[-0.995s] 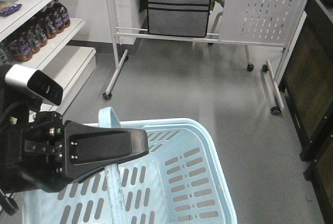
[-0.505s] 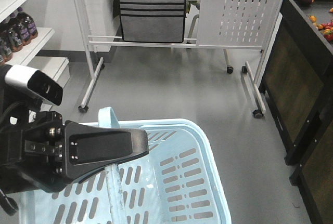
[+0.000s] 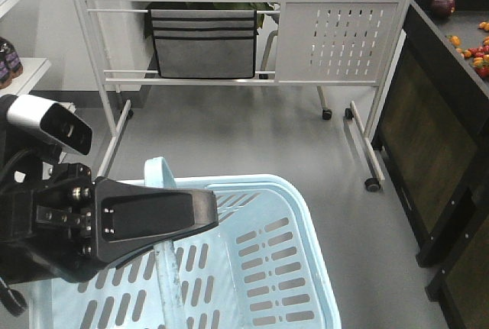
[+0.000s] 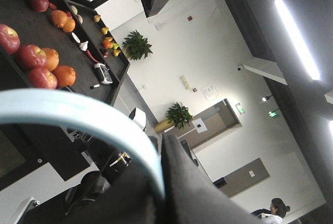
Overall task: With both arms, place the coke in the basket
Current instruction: 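Turn the base toward the whiteboard stand while holding the basket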
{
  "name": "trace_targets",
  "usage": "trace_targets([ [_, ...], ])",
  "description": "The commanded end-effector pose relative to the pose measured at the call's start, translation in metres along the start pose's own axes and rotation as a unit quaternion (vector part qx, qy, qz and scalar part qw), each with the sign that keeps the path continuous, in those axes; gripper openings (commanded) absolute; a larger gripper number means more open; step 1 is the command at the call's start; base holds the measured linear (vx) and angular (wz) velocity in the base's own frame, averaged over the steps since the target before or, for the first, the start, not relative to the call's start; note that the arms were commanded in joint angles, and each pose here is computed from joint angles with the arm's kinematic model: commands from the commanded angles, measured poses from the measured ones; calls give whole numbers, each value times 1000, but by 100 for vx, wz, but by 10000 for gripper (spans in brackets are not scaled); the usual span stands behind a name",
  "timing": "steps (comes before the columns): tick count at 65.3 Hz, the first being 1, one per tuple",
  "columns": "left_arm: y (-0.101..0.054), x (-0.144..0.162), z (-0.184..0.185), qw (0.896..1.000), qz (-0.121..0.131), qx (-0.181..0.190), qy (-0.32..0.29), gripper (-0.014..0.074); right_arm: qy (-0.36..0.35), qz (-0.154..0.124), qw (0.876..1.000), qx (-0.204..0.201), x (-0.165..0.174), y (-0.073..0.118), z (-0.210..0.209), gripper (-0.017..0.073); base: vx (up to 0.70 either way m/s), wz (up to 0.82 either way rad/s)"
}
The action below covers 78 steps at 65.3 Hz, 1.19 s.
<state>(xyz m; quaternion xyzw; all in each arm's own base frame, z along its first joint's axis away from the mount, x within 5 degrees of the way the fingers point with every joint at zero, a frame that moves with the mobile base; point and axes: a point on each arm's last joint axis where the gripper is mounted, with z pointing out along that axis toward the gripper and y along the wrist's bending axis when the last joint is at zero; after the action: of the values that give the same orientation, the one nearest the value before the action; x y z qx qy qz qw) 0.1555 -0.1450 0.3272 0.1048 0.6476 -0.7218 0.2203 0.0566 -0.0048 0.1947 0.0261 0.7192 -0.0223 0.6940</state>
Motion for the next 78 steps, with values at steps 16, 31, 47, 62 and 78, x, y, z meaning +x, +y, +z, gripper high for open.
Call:
trace_targets([
  [16,-30,0,-1,994,11,107,14,-6,-36,-5,999,-5,-4,1,-1,-5,28,-7],
  [31,-30,0,-1,994,11,107,14,-6,-36,-5,999,-5,-4,1,-1,-5,29,-7],
  [47,-30,0,-1,994,11,107,14,-6,-36,-5,999,-5,-4,1,-1,-5,30,-5],
  [62,-30,0,-1,994,11,107,14,-6,-35,-5,999,-5,-4,1,-1,-5,29,2],
  [78,-30,0,-1,994,11,106,13,-6,-35,-5,999,-5,-4,1,-1,-5,26,19],
])
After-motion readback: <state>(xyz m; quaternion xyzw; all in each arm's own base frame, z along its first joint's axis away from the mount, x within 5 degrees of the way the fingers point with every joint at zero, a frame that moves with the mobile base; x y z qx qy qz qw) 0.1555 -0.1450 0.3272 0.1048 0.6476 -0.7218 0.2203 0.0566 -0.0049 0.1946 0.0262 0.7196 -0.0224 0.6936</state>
